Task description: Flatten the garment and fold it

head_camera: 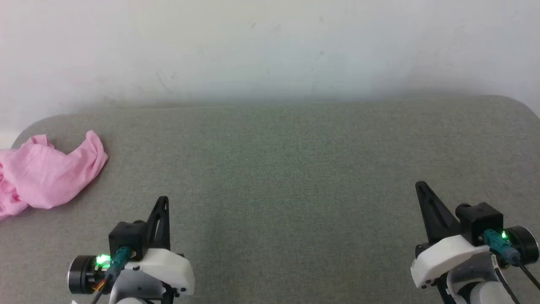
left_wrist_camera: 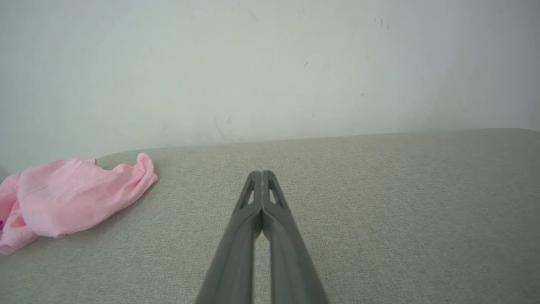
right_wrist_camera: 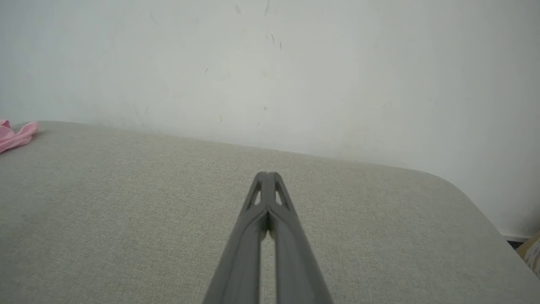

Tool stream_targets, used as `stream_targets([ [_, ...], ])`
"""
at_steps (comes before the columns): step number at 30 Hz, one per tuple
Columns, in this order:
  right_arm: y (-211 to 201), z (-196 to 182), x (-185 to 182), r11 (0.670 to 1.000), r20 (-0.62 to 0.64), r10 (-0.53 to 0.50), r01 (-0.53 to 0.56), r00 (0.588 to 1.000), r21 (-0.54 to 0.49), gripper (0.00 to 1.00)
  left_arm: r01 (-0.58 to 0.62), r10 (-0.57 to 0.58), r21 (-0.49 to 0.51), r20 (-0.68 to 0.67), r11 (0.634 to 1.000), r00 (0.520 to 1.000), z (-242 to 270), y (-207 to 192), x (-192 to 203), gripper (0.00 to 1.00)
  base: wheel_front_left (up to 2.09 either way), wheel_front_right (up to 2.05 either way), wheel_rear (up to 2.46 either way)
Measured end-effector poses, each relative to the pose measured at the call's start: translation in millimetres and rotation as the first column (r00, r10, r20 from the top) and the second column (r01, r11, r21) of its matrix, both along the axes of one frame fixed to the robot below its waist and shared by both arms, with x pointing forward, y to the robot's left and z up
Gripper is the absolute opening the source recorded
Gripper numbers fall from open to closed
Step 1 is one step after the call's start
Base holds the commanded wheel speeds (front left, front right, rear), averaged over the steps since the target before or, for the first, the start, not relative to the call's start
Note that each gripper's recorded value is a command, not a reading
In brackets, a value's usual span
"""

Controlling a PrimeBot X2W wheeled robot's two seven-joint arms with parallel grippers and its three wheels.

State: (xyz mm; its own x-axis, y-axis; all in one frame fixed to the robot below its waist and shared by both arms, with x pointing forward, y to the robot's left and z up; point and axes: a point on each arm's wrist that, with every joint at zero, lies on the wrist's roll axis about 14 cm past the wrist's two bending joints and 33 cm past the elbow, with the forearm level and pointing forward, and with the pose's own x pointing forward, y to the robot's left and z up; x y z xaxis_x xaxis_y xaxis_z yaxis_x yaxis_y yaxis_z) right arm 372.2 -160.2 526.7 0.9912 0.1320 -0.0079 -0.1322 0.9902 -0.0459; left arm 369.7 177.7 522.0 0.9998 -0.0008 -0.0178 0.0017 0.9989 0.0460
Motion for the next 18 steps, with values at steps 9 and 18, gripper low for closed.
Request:
stream_targets([
  [9, 0.1, 0.0, 0.0, 1.000, 0.000, 0.000, 0.000, 1.000, 0.000, 0.00, 0.000, 0.000, 0.000, 0.000, 1.000, 1.000, 0.0, 0.0, 0.0, 0.00, 0.00, 0.00, 0.00],
  [18, 0.1, 0.0, 0.0, 1.000, 0.000, 0.000, 0.000, 1.000, 0.000, 0.00, 0.000, 0.000, 0.000, 0.000, 1.000, 1.000, 0.0, 0.0, 0.0, 0.00, 0.00, 0.00, 0.00],
])
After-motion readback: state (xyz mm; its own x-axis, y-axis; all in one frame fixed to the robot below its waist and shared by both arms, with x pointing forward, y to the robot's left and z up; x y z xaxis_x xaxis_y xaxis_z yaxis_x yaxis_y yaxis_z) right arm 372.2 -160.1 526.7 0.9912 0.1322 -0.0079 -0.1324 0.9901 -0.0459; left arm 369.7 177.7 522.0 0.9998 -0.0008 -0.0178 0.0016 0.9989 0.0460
